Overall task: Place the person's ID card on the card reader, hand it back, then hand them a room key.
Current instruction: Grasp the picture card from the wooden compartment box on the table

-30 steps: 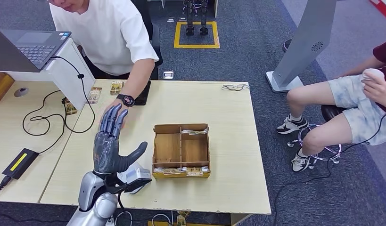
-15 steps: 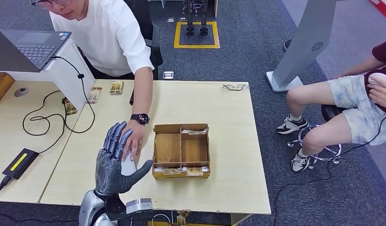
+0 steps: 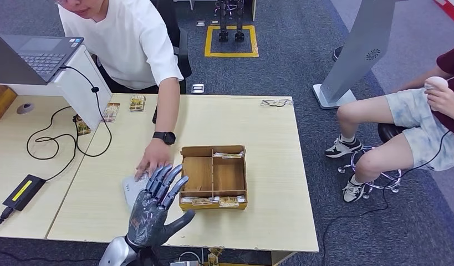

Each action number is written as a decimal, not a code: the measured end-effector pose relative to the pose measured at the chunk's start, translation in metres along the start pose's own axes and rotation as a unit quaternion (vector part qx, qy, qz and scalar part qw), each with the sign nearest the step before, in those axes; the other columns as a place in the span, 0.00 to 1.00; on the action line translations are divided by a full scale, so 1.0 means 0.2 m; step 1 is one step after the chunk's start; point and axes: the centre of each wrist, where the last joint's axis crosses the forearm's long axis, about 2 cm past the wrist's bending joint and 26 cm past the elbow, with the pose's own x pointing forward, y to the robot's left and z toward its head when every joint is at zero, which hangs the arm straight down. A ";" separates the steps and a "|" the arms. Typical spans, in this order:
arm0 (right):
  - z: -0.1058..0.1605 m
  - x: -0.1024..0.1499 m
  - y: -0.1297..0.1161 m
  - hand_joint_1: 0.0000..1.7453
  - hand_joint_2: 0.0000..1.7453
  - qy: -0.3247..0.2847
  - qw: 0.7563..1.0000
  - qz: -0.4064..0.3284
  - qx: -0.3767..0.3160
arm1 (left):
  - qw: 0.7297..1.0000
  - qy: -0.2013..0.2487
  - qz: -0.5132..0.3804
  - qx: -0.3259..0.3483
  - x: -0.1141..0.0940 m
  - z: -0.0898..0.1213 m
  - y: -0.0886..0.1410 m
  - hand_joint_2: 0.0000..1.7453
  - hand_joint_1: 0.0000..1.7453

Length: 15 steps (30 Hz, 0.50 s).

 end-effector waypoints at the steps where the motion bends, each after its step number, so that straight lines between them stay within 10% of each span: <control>1: 0.00 0.00 0.00 0.00 1.00 0.000 1.000 0.000 0.000 | 1.000 -0.001 0.000 -0.002 0.01 0.00 0.00 1.00 0.00; 15: 0.00 0.02 -0.01 0.00 1.00 -0.004 1.000 -0.002 -0.003 | 0.999 -0.032 -0.030 -0.018 0.09 -0.11 -0.04 1.00 0.00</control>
